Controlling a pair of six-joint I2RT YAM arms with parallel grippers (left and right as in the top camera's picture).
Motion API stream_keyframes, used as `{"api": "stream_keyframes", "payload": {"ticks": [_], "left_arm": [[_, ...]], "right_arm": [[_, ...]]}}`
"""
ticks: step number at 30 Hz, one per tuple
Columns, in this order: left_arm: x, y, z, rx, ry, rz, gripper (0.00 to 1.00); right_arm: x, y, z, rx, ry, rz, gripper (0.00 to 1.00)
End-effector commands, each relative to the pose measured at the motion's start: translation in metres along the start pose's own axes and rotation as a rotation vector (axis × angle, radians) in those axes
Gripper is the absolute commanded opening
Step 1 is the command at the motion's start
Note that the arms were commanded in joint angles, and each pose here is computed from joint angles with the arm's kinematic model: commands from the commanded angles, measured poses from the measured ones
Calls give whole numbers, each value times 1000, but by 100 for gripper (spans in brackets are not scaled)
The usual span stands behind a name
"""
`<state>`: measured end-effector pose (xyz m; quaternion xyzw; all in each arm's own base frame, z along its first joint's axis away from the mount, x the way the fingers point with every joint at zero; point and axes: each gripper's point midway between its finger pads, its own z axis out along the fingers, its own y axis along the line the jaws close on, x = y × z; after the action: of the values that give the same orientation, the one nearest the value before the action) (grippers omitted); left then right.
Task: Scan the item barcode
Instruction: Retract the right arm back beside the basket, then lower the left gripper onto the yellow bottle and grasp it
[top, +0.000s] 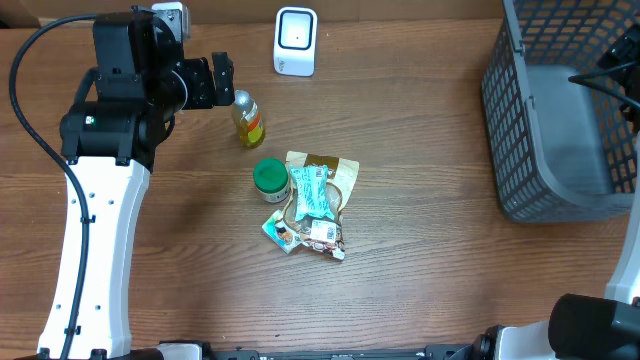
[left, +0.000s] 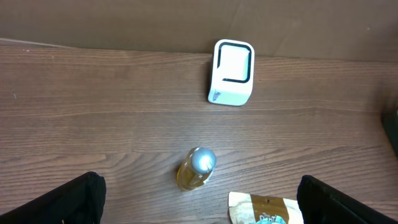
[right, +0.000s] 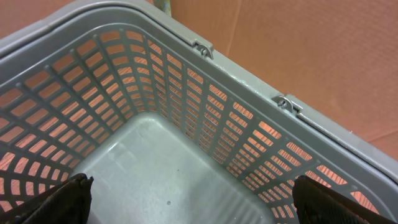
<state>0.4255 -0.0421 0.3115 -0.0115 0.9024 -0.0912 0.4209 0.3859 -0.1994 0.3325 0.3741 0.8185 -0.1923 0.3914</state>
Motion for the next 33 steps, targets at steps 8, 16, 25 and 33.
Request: {"api": "stream_keyframes", "payload": {"ticks": [8, 16, 25, 33], "left_arm": [[1, 0, 1, -10, 3, -9, 100], [44, -2, 27, 5, 161, -18, 91], [90, 0, 82, 34, 338, -34, 95], [113, -11, 137, 83, 382, 120, 87]], "right_arm": [[-3, -2, -2, 10, -13, 0, 100], [-3, -2, -2, 10, -13, 0, 100], [-3, -2, -2, 10, -13, 0, 100], [-3, -2, -2, 10, -13, 0, 100]]}}
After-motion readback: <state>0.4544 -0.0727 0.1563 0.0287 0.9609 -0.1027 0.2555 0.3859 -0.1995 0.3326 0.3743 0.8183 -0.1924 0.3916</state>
